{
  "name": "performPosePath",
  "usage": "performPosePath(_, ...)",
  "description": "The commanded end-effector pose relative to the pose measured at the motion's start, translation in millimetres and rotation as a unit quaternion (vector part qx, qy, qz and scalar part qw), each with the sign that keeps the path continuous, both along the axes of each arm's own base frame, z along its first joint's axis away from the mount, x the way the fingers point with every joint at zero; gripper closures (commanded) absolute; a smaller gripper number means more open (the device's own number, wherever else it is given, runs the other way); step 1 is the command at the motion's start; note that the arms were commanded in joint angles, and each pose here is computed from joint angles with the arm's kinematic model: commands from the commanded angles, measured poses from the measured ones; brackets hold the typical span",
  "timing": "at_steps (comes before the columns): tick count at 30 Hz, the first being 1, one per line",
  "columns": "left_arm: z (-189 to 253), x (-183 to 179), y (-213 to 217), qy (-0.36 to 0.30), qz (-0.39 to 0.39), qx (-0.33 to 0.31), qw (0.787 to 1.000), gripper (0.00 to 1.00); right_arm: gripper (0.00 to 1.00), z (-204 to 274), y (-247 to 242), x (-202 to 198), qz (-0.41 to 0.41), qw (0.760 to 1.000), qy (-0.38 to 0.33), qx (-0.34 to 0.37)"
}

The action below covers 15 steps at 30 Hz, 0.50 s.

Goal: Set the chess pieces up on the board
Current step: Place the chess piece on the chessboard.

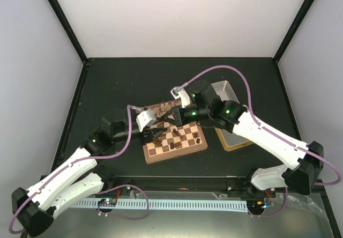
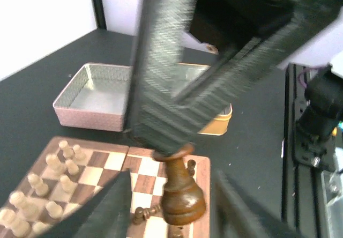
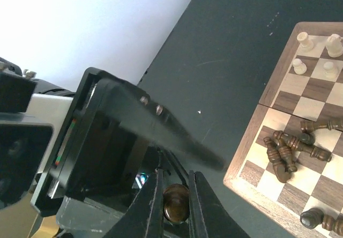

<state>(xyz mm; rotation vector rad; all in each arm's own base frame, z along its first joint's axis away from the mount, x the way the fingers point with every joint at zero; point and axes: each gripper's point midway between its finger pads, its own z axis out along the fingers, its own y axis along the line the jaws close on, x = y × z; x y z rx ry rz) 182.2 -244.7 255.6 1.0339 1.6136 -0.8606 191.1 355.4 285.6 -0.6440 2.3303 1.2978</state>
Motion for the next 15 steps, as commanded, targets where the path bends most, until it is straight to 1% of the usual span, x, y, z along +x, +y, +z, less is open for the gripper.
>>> performPosePath(1,21,14,5,-0.005,0.045,-0.016,0.999,0.41,0.99,12,-3,4,-0.009,0.999,-0.038,0.014)
performPosePath(3,19,22,11,0.0,0.077,-0.012,0.997,0.32,0.99,9,-9,14,-0.036,0.997,-0.063,0.004)
performPosePath(5,19,28,19,0.007,0.111,-0.013,0.994,0.2,0.99,2,-20,28,-0.074,0.993,-0.094,-0.019)
performPosePath(7,19,34,30,0.011,0.148,-0.017,0.989,0.15,0.99,-9,-33,43,-0.113,0.984,-0.125,-0.056)
performPosePath(9,19,42,44,0.018,0.2,-0.021,0.979,0.08,0.99,-25,-49,56,-0.149,0.972,-0.151,-0.1)
performPosePath(10,19,47,55,0.03,0.237,-0.026,0.971,0.02,0.99,-33,-55,61,-0.164,0.965,-0.164,-0.121)
performPosePath(12,16,55,79,0.068,0.316,-0.037,0.946,0.01,0.99,-52,-66,67,-0.184,0.953,-0.183,-0.16)
performPosePath(15,11,56,99,0.116,0.368,-0.03,0.922,0.01,0.99,-78,-72,69,-0.194,0.941,-0.196,-0.195)
